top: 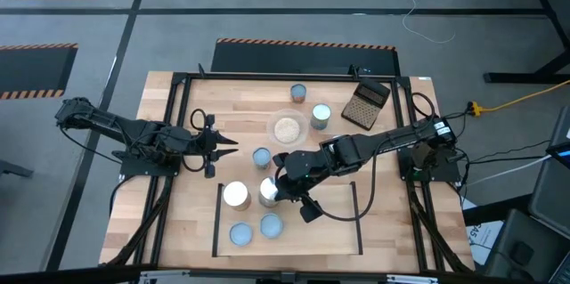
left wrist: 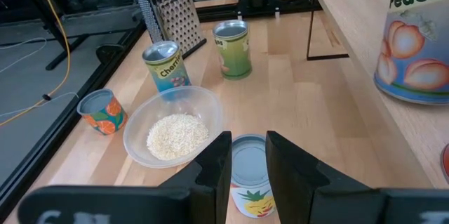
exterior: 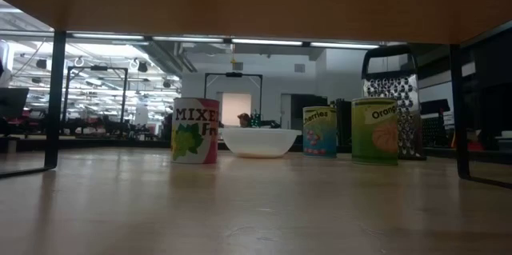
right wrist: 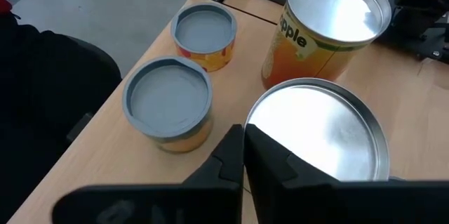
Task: Pick and place cans onto a shelf
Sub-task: Put the large canned peaches on the shelf
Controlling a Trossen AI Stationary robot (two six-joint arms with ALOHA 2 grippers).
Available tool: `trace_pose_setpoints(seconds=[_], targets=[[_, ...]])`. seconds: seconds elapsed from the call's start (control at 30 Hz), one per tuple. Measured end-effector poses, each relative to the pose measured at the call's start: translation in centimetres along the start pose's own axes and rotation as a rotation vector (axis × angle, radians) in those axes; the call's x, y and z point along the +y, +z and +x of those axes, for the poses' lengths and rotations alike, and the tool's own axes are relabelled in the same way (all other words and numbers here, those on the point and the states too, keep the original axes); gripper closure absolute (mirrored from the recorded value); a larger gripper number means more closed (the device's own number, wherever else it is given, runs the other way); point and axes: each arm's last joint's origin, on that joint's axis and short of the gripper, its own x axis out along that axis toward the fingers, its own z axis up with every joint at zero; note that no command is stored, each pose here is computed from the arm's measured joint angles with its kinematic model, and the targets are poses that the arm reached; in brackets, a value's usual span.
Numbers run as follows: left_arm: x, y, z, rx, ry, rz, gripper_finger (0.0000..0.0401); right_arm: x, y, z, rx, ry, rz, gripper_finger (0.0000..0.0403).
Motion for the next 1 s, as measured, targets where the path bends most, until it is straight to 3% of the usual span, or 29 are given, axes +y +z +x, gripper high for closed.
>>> trace_pose_setpoints(seconds=[1.0], targets=[[0.00, 0.00, 0.00, 0.000, 0.000, 0.000, 0.0319, -0.01, 0.14, -0.05, -0.013, -0.002, -0.003, 0.0365]])
